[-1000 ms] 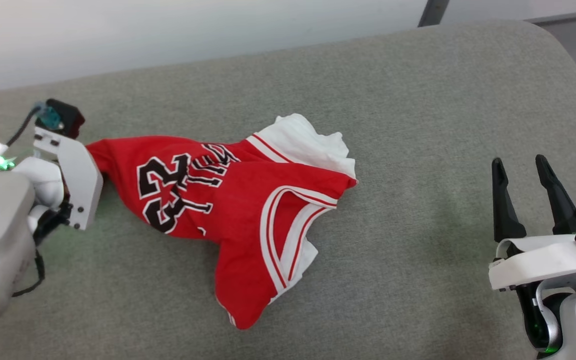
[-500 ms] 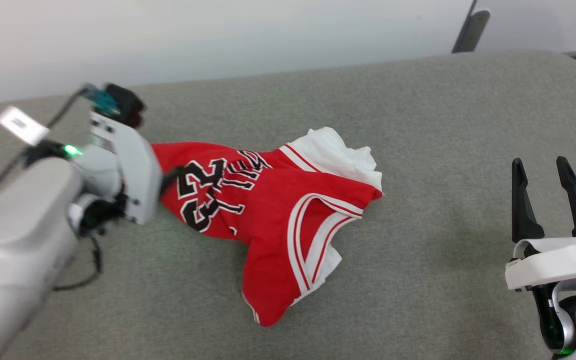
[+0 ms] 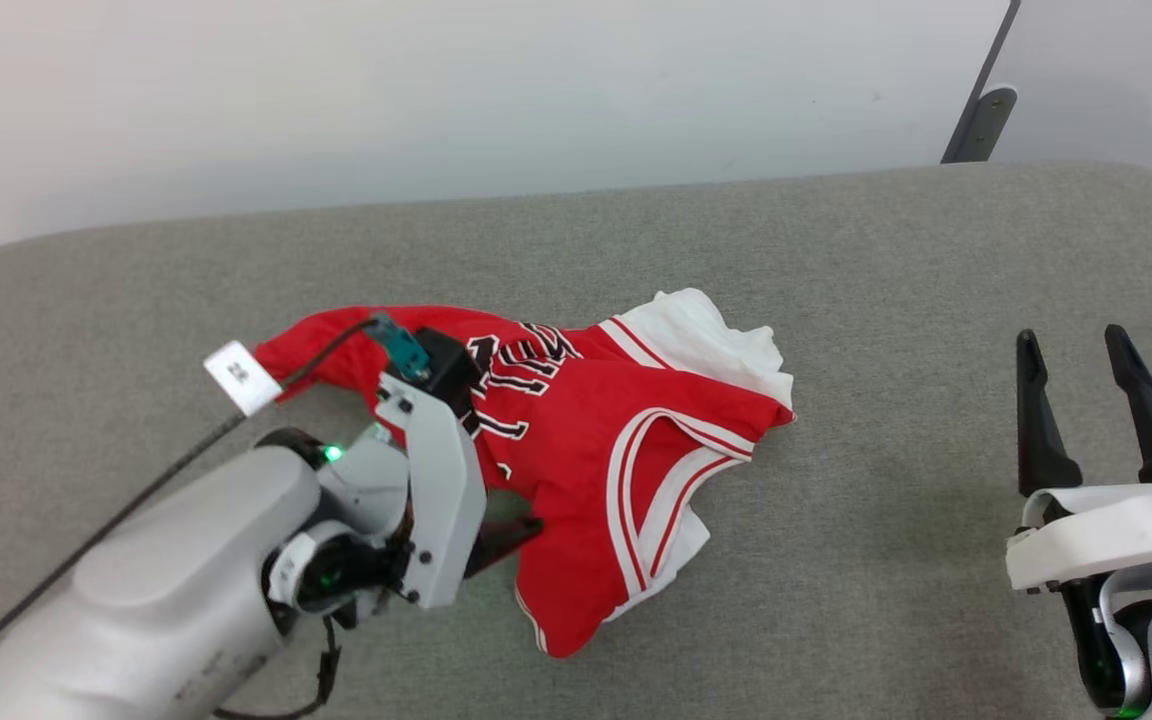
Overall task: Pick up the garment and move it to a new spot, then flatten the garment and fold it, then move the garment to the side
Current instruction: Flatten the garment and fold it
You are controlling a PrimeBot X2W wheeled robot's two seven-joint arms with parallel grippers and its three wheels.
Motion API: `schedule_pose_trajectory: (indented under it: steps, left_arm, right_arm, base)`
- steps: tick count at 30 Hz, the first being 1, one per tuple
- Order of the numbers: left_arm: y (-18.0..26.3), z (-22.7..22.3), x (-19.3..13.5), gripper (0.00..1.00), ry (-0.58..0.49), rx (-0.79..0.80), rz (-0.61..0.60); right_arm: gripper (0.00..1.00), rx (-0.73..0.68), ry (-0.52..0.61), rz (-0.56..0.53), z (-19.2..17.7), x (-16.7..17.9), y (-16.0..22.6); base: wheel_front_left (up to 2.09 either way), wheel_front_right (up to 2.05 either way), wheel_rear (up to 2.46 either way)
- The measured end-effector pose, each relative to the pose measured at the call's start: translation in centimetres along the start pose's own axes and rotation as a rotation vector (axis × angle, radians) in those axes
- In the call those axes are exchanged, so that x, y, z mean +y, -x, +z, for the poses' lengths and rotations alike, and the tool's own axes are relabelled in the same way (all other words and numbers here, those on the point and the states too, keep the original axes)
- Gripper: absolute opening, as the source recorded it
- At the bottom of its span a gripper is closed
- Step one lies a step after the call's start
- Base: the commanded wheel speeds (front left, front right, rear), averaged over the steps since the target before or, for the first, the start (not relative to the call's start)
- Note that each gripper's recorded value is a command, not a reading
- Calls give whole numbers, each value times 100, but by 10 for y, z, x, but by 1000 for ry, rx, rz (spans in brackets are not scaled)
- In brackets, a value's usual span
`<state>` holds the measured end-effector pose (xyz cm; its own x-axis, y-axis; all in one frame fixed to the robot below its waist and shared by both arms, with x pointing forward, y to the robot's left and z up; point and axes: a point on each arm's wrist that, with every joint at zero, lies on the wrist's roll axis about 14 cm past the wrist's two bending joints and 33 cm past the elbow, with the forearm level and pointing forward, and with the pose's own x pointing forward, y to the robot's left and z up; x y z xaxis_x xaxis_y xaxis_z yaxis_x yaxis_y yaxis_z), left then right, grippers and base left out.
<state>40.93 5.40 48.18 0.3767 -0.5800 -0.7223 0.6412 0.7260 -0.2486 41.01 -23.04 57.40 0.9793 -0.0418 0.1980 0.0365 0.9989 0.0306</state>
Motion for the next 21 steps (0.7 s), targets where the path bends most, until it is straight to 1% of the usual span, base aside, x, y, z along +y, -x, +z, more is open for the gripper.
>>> schedule_pose_trajectory:
  steps: [6,8,10,12,14,16,17,18,21]
  left_arm:
    - [-13,-17,-10,100,-12,46,-22]
    - [-19,-23,-8,100,-19,57,-17]
    - [-27,-30,-7,100,-1,70,-17]
    - [-34,-37,-3,100,-15,90,-7]
    - [-41,-40,1,100,12,94,-5]
    - [-48,-43,-2,100,48,94,-37]
    - [-52,-43,-3,28,67,91,-50]
    - [-54,-45,-4,0,70,100,-63]
    - [-58,-44,3,0,87,98,-65]
  right_arm:
    - [100,13,0,-8,-3,-3,4]
    - [100,18,1,-15,-5,-6,6]
    - [100,23,3,-21,-6,-8,8]
    - [100,27,3,-32,-7,-12,9]
    - [100,32,4,-44,-9,-16,10]
    - [100,36,6,-51,-11,-19,11]
    - [100,37,7,-54,-11,-20,10]
    - [100,33,8,-56,-10,-21,10]
    - [100,38,11,-67,-12,-25,11]
  base:
    - [0,0,0]
    - [0,0,0]
    - [0,0,0]
    - [0,0,0]
    - [0,0,0]
    - [0,0,0]
    - [0,0,0]
    - [0,0,0]
    - [0,0,0]
